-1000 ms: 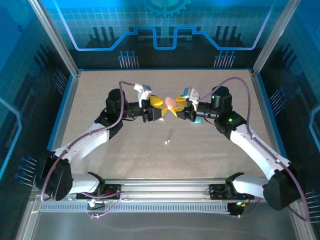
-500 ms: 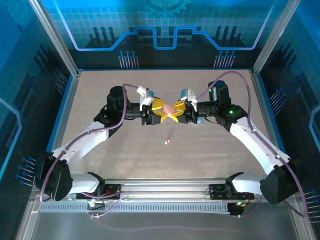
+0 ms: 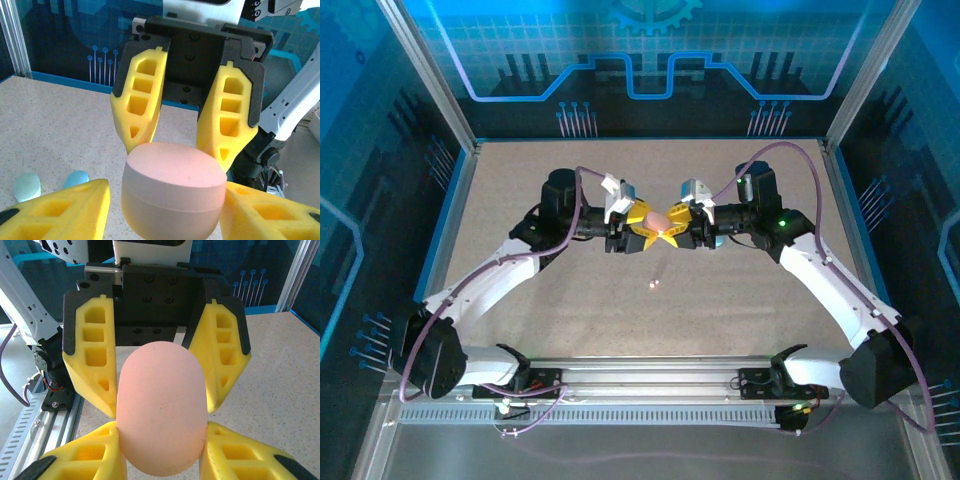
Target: Insert the wireless bluetooth earbuds into the charging case
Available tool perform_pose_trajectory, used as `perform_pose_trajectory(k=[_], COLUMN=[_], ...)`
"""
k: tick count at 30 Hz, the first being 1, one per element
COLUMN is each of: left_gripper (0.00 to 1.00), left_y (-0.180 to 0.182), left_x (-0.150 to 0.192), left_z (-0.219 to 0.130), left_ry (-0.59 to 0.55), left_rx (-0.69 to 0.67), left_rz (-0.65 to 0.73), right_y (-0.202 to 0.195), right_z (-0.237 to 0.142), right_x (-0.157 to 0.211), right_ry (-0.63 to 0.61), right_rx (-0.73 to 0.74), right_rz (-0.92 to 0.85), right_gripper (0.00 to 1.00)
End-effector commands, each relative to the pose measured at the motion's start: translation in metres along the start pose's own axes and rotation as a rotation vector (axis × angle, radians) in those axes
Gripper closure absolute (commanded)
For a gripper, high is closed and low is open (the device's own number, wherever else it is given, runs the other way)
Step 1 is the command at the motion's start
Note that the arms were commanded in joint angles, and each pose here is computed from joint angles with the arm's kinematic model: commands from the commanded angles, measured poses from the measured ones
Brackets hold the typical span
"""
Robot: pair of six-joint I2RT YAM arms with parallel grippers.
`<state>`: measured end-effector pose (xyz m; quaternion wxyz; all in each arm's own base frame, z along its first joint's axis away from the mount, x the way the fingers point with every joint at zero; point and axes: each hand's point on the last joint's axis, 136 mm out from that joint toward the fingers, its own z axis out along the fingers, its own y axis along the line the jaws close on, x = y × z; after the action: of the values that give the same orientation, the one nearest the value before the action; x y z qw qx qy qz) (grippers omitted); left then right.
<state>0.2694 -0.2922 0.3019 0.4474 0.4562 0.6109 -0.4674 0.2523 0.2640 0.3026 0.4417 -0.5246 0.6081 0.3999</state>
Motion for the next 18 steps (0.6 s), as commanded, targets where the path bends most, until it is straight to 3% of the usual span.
perform_pose_trajectory(k=[1, 11, 18], left_gripper=[0.43, 0.61, 0.62], left_y=[-0.0009, -0.0005, -0.0021], left_x=[-0.0063, -0.0046, 0.0003], left_z=[0.0032, 0.0046, 0.0057], left_ry=[0.007, 0.029, 0.047], left_rx=[0.010, 0.019, 0.024], left_rz=[0.029, 0.014, 0.013], right_y=[0.0034, 0.0032, 0.0000], right_z=[-0.0006, 0.0004, -0.0040], right_x=[-0.0065, -0.0085, -0.0106], right_ry=[-0.009, -0.010, -0.014], right_rx=[-0.024, -0.029, -0.006], right_rz=[-0.020, -0.015, -0.009], right_gripper=[0.65, 0.64, 0.64])
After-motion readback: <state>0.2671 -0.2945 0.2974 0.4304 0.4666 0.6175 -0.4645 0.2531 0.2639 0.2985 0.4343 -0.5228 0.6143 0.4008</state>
